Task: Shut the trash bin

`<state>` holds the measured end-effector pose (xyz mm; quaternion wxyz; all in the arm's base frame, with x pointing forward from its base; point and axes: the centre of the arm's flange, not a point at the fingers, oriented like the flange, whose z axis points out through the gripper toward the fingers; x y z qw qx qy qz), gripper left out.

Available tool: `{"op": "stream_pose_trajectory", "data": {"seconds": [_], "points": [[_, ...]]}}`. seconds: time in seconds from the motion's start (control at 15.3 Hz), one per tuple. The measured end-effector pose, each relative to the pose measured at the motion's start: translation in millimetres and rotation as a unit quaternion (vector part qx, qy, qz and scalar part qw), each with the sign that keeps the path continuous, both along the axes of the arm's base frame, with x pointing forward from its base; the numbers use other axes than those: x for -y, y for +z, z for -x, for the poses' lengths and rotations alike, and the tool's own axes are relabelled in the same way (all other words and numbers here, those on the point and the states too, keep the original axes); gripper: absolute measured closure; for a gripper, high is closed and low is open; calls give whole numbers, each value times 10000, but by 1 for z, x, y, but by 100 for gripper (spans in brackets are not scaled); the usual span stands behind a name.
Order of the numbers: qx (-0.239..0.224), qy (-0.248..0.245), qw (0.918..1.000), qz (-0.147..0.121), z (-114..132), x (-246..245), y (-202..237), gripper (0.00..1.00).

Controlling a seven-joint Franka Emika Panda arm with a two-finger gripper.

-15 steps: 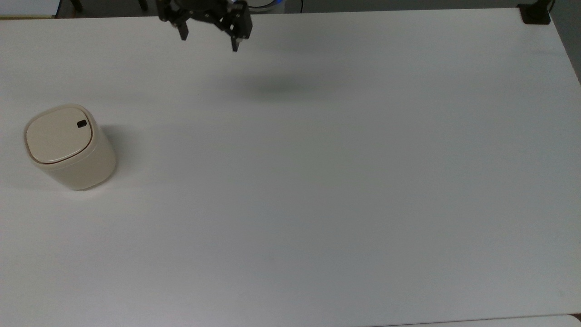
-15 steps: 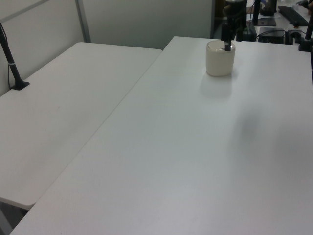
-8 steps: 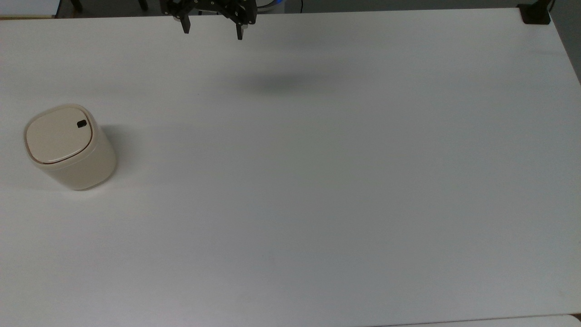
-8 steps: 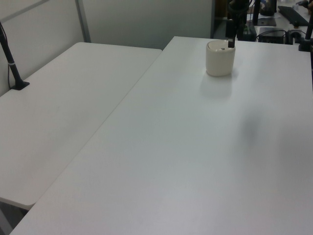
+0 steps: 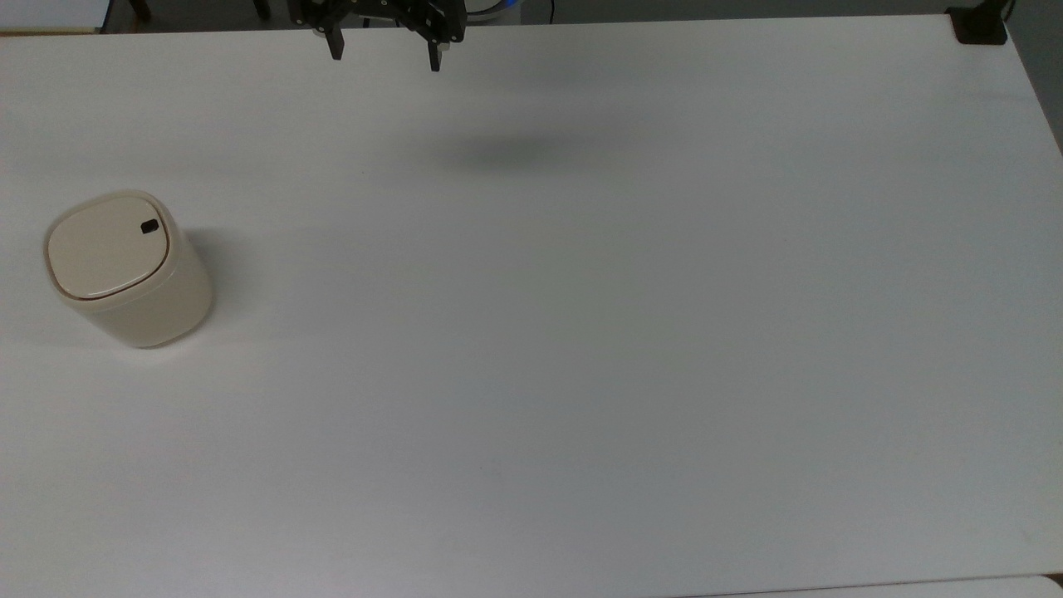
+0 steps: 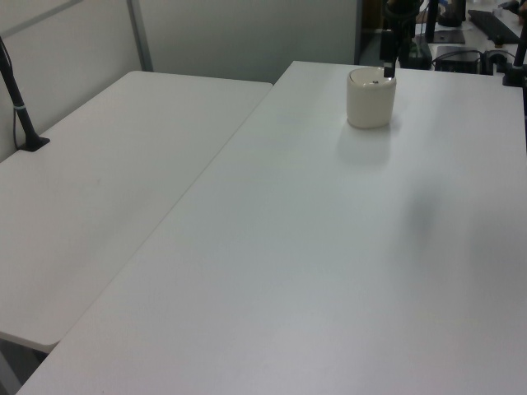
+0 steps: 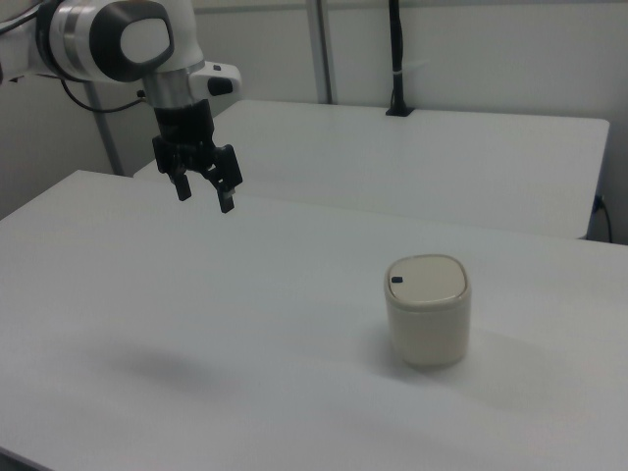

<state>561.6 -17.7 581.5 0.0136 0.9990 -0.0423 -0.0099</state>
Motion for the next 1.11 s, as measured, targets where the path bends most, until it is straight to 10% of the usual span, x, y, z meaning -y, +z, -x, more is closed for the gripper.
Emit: {"op": "stream_pose_trajectory", "data": {"seconds": [1.11], "points": [[22, -3, 10000, 0, 0, 9, 2, 0]]}}
